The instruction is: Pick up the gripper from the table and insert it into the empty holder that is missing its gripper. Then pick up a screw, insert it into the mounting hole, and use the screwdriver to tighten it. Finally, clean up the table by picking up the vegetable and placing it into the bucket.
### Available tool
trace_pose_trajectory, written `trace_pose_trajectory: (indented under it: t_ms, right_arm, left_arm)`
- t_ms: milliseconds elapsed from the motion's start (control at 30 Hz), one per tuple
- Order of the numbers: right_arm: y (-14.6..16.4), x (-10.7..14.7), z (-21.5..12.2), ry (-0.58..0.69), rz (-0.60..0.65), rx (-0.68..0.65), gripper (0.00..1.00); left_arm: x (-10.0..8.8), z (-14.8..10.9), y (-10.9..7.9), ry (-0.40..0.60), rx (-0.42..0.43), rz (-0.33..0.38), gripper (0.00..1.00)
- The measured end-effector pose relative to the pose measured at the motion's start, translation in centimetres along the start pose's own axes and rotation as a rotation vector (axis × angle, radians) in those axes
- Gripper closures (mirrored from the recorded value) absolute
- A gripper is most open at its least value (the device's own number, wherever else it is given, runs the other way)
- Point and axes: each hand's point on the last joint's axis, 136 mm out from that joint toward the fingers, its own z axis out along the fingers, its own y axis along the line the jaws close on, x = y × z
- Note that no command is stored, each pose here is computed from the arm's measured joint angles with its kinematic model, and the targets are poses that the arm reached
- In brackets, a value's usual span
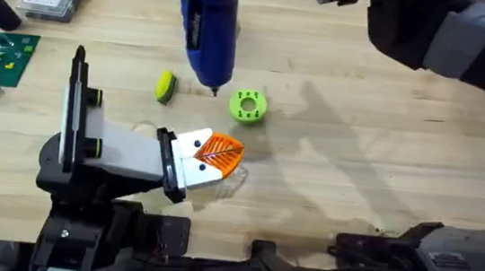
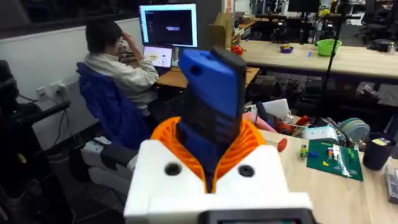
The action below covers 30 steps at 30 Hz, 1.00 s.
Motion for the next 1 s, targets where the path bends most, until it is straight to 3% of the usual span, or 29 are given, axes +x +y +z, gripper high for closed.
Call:
trace_pose_trajectory:
  t_ms: [467,1000]
  right_arm:
    - [0.8,2.9,1.3,0.013,0.044,-0.041,0.981]
    - [1.8,3.0,2.3,0.008,0.009,-0.079,0.981]
  left_arm:
    - [0.0,0.0,0.0,0.0,0.0,0.0,0.996]
    - [0.0,0.0,0.0,0.0,0.0,0.0,0.996]
